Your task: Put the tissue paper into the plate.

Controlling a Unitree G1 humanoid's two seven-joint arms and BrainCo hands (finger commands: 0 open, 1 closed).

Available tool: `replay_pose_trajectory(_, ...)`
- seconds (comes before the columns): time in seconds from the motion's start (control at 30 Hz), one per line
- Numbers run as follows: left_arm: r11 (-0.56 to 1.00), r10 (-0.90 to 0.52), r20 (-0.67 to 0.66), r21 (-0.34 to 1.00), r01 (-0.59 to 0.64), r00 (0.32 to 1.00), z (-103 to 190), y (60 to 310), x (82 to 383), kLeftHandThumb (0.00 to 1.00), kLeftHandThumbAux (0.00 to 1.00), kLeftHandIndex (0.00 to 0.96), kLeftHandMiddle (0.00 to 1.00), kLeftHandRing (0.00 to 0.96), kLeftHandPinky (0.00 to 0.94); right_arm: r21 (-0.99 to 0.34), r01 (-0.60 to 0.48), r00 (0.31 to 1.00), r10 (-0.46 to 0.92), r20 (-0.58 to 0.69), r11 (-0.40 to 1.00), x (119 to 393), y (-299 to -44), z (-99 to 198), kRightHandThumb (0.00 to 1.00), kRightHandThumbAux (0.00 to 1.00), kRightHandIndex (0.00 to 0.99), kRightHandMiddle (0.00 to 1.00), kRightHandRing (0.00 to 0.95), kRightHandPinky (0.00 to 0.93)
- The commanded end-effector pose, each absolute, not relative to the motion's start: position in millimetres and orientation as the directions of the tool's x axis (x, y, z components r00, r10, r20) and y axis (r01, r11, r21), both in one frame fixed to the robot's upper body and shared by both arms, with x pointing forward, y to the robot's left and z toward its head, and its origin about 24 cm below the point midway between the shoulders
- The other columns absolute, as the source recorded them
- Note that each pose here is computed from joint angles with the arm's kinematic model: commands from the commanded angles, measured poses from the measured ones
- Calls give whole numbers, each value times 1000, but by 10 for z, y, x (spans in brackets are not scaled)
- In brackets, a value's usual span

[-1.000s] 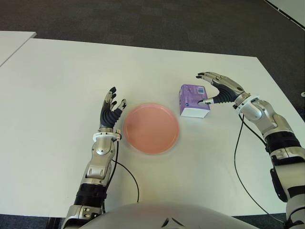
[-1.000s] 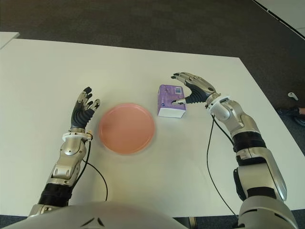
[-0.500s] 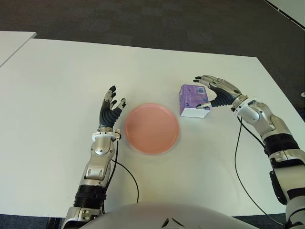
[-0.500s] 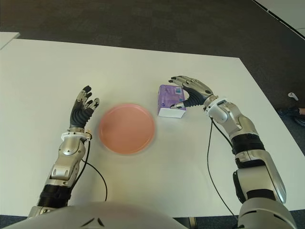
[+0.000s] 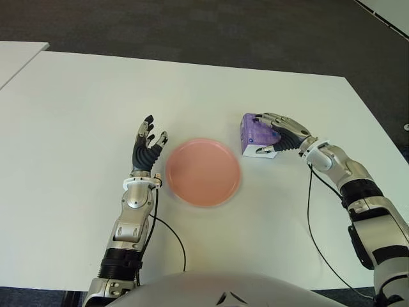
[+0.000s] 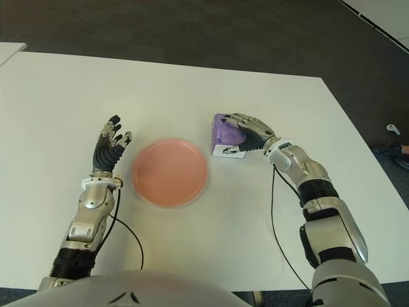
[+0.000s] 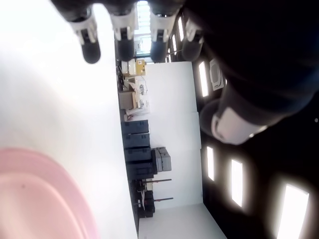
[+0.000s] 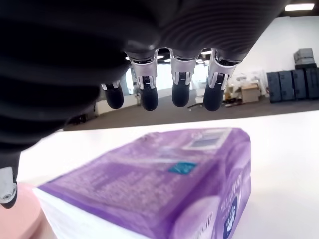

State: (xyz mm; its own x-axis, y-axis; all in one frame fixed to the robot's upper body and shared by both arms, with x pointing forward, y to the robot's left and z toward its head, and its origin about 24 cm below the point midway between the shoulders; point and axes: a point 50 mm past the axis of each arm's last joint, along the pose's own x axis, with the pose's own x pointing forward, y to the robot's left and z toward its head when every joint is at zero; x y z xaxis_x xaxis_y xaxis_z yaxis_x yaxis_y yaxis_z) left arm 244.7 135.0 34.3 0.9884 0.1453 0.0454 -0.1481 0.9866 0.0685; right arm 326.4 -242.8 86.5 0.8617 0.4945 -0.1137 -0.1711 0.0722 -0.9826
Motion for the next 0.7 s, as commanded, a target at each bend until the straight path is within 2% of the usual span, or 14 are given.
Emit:
replay_pose_trajectory(0.03, 986, 155, 29, 66, -156, 988, 295, 1329, 2420, 0, 631, 1, 0, 0, 0, -984, -169, 854, 506, -118, 56, 3302, -2386, 847, 358, 459, 0, 0, 0, 0)
replay_pose_trajectory(0.4, 990, 130, 34, 56, -131, 991, 314, 1313, 2409, 3, 628, 0, 0, 0, 0, -985, -169, 859, 494, -134, 27, 3352, -2371, 808, 317, 454, 0, 0, 0, 0)
replay_pose_trajectory(0.53, 988, 137, -3, 71, -137, 991, 139, 1519, 2434, 5, 612, 0, 0, 0, 0, -985, -169, 860, 492, -137, 21, 3365, -2365, 800, 308, 456, 0, 0, 0, 0)
replay_pose_trajectory(0.7, 994, 92, 24, 64, -93, 995, 249, 1378, 2423, 1, 601, 0, 0, 0, 0, -984, -176, 864, 481, -148, 12, 3393, -2354, 778, 298, 460, 0, 0, 0, 0)
